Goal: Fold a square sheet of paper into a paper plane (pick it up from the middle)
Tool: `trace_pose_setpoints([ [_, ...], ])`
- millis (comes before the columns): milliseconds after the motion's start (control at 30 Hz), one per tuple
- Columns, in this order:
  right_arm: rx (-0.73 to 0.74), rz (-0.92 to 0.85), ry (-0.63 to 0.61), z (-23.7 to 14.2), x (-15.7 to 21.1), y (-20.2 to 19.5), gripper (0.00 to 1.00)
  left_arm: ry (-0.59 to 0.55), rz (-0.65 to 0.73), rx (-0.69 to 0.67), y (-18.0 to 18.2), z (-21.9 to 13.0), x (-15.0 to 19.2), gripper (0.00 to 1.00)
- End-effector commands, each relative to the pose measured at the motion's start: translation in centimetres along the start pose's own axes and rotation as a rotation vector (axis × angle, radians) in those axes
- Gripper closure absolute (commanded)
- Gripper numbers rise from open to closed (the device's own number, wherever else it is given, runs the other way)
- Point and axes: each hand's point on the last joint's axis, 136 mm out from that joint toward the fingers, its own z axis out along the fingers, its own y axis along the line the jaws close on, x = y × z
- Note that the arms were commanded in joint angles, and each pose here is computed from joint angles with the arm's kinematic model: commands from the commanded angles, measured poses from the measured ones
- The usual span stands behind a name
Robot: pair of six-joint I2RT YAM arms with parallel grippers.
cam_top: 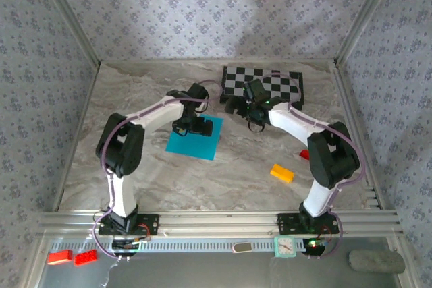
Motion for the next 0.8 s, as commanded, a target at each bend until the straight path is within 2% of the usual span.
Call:
trace_pose_setpoints([
  [0, 0.052, 0.004, -0.028, -1.0, 0.0, -1.9, 0.0, 0.061, 0.035, -0.059, 0.8, 0.4, 0.3, 0.08],
  [167, 0.063, 0.021, -0.022, -1.1, 0.3, -2.7, 0.0, 0.097, 0.048, -0.08, 0.8, 1.7, -0.1, 0.12],
  [500, 0.07, 0.037, -0.013, -0.6, 0.5, -3.1, 0.0, 0.127, 0.044, -0.082, 0.7, 3.3, -0.1, 0.14],
  [767, 0.077, 0.043, -0.008, -0.5, 0.7, -3.3, 0.0, 0.172, 0.033, -0.097, 1.2, 5.0, 1.4, 0.19],
])
